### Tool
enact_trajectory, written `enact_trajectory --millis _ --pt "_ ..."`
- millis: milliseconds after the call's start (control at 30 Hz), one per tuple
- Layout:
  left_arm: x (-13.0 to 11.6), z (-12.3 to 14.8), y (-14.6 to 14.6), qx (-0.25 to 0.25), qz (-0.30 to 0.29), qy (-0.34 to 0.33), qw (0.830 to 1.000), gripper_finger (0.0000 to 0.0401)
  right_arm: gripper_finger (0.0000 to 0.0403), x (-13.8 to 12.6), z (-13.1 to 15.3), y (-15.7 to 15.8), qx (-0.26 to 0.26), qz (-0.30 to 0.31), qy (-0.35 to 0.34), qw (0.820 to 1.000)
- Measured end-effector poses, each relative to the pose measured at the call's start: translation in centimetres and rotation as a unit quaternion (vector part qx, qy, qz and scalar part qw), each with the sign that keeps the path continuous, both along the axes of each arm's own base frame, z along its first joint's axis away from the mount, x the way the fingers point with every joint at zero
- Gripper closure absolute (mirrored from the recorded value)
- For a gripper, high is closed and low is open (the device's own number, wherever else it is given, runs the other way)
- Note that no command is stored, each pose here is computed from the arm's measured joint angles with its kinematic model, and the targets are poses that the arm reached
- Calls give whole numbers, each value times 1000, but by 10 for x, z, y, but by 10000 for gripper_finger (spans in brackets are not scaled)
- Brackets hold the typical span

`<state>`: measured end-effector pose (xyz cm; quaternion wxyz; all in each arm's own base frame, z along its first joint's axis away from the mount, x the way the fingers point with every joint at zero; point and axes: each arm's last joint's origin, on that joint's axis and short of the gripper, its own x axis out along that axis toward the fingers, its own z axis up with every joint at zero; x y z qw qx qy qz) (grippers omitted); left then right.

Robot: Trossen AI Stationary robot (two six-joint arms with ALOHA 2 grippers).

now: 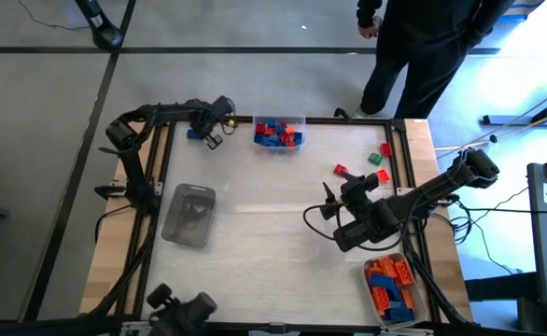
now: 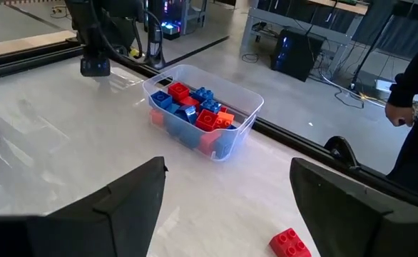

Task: Sort blocks by size
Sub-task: Put the blue 8 stud game piece into the gray bin

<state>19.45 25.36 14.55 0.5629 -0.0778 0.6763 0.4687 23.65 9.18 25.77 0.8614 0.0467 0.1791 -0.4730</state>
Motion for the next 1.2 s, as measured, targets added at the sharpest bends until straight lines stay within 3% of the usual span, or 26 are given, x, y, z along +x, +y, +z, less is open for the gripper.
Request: enact_trajectory --millis 233,467,600,767,900,1000,1200 --pt "44 10 -31 -50 -83 -90 991 400 104 0 0 0 4 1 2 1000" --pt "82 19 -81 -67 -184 -120 973 400 104 0 0 0 8 2 4 1000" --pt "90 56 -103 -40 -231 -150 960 400 104 0 0 0 8 2 4 1000" --pt "78 96 -116 0 -282 -174 943 393 104 0 -1 1 20 4 11 1000" --pt "63 113 -116 7 -295 -168 941 342 104 0 -2 1 35 9 21 999" --pt "55 110 -110 -18 -299 -150 942 283 104 0 -2 1 33 15 29 999" --pt "48 79 -101 -92 -370 -81 921 188 104 1 -2 2 36 15 26 999"
